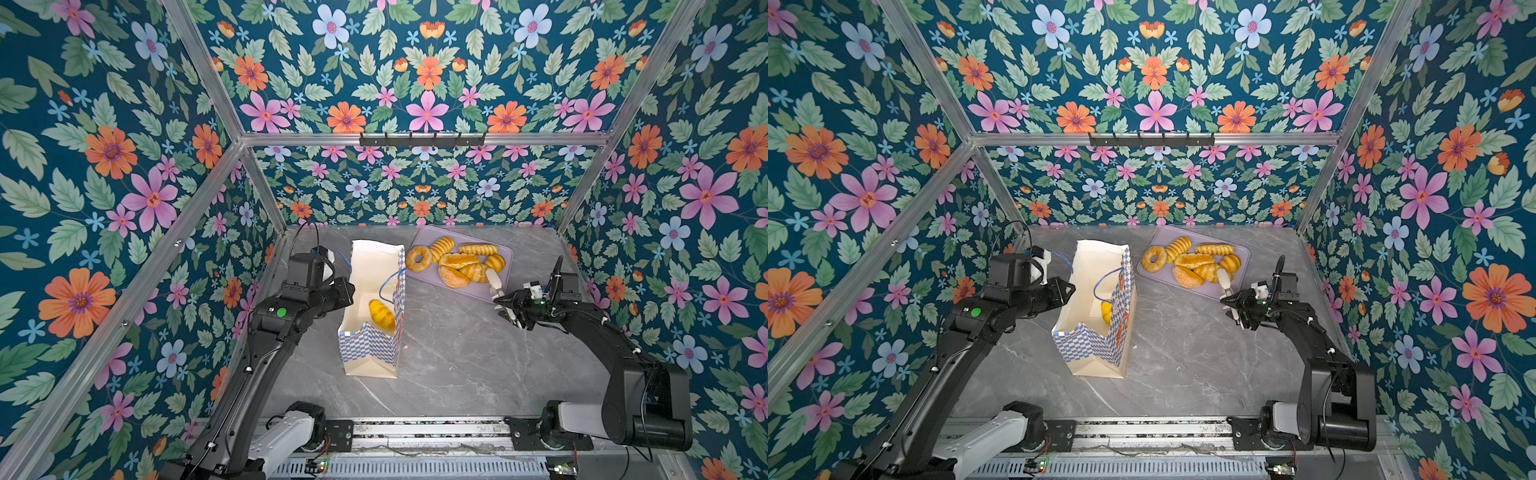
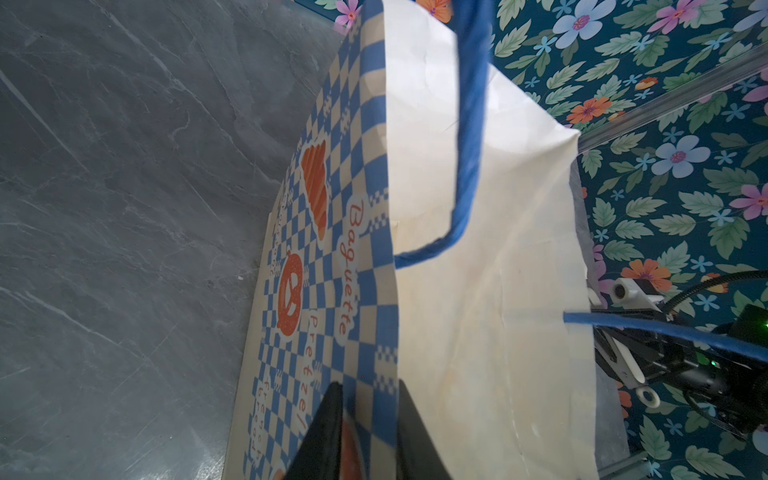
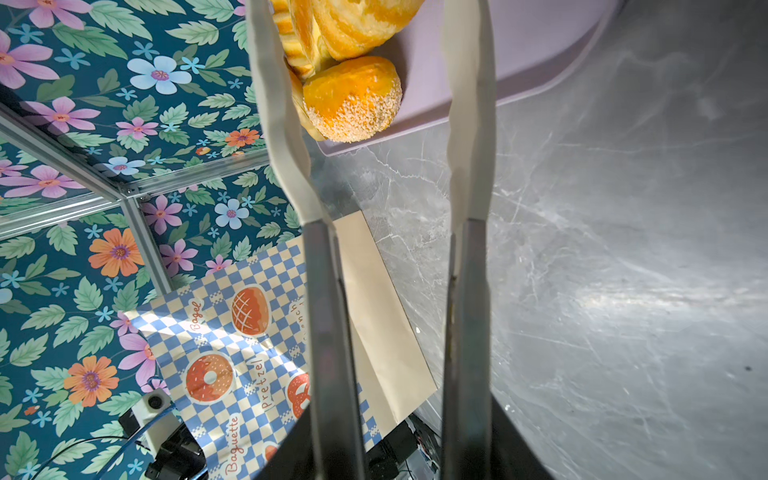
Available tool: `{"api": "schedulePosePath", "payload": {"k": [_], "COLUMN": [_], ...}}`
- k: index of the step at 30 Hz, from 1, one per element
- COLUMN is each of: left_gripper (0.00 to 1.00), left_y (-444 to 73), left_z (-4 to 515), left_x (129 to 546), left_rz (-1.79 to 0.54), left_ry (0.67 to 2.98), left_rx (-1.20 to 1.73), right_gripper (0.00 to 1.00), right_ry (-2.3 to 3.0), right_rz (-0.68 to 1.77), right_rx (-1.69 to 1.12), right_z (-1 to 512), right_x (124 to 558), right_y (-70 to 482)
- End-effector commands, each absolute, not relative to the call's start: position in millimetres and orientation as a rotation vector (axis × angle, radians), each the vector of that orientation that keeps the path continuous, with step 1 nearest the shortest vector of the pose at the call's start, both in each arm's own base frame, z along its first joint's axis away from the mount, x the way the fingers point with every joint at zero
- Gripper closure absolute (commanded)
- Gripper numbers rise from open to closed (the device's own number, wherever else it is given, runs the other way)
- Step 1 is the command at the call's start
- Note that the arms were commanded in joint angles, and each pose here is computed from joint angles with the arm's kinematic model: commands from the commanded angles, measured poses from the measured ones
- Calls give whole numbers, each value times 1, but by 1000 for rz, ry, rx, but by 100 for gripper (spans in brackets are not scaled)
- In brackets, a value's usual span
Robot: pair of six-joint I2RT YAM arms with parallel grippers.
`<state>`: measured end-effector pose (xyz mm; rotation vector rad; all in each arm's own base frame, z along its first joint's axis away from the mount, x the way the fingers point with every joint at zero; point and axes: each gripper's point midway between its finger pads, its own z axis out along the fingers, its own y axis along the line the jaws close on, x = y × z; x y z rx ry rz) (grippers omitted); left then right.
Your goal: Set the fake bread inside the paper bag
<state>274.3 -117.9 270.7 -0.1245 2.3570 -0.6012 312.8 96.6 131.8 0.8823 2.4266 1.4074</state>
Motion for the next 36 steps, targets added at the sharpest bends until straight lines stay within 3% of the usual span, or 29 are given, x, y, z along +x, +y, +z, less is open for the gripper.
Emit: {"api": "schedulePosePath", "payload": {"k": [1, 36], "left_gripper": [77, 77], "left_y": [-119, -115], "left_z": [276, 274], "left_x": [279, 278], "left_rz": [-605, -577], "left_ry": [2329, 2336], "left_rx": [-108, -122], "right_gripper": [52, 47], "right_ry": [2381, 2389], "right_rz": [1448, 1474], "right_rx": [853, 913], "right_z": [138, 110], "right_x": [323, 379], "right_y": [98, 113]}}
